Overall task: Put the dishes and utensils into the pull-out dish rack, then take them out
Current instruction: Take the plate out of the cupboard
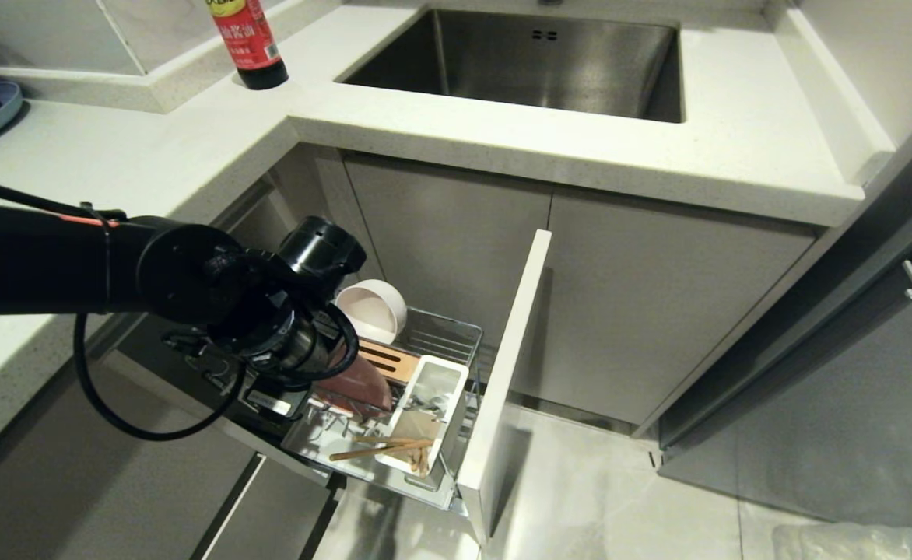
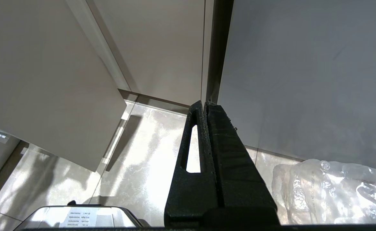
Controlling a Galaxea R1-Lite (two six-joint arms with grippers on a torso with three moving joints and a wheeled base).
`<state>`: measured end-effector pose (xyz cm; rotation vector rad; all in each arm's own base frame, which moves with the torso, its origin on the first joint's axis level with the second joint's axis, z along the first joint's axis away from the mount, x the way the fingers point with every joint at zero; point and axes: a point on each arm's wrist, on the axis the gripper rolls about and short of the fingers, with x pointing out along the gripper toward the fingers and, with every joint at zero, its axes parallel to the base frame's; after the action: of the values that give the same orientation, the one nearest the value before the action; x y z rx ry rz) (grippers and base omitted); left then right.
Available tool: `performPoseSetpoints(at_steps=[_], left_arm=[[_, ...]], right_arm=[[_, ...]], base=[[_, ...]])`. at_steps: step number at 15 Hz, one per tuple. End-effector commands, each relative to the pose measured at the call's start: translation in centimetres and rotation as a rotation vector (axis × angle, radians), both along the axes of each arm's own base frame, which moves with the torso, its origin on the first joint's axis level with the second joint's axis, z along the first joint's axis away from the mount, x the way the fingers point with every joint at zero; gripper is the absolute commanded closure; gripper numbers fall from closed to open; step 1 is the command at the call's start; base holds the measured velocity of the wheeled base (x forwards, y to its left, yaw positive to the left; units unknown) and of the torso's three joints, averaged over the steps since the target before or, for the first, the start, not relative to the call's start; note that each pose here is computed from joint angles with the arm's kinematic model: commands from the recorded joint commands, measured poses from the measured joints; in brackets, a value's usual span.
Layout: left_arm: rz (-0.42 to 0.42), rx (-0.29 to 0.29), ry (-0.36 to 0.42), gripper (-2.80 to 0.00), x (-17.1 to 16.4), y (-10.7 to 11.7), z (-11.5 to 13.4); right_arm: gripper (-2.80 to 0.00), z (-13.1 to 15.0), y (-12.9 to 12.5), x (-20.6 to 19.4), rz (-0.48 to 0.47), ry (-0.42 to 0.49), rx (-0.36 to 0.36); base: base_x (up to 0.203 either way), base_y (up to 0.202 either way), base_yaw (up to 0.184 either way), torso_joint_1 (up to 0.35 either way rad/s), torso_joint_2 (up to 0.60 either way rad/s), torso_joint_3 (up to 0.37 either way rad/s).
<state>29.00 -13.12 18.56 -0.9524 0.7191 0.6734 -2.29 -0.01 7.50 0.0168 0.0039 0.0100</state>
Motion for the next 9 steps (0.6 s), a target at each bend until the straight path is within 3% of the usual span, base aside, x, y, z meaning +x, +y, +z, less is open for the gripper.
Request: performPoseSetpoints(at_steps=[1, 9], left_arm=[[0.012, 0.008, 0.014, -2.80, 0.5, 0.1, -0.6], [-0.006, -0.012, 0.007, -2.80, 2.0, -0.1, -1.2]], right_arm=[[0.00, 0.0, 0.0, 0.0, 0.000, 0.000, 0.000], [0.00, 0.0, 0.0, 0.0, 0.000, 0.000, 0.000]], base=[[0.000, 0.000, 0.000, 0.000, 0.00, 0.000], [0.000, 0.000, 0.000, 0.000, 0.00, 0.000]])
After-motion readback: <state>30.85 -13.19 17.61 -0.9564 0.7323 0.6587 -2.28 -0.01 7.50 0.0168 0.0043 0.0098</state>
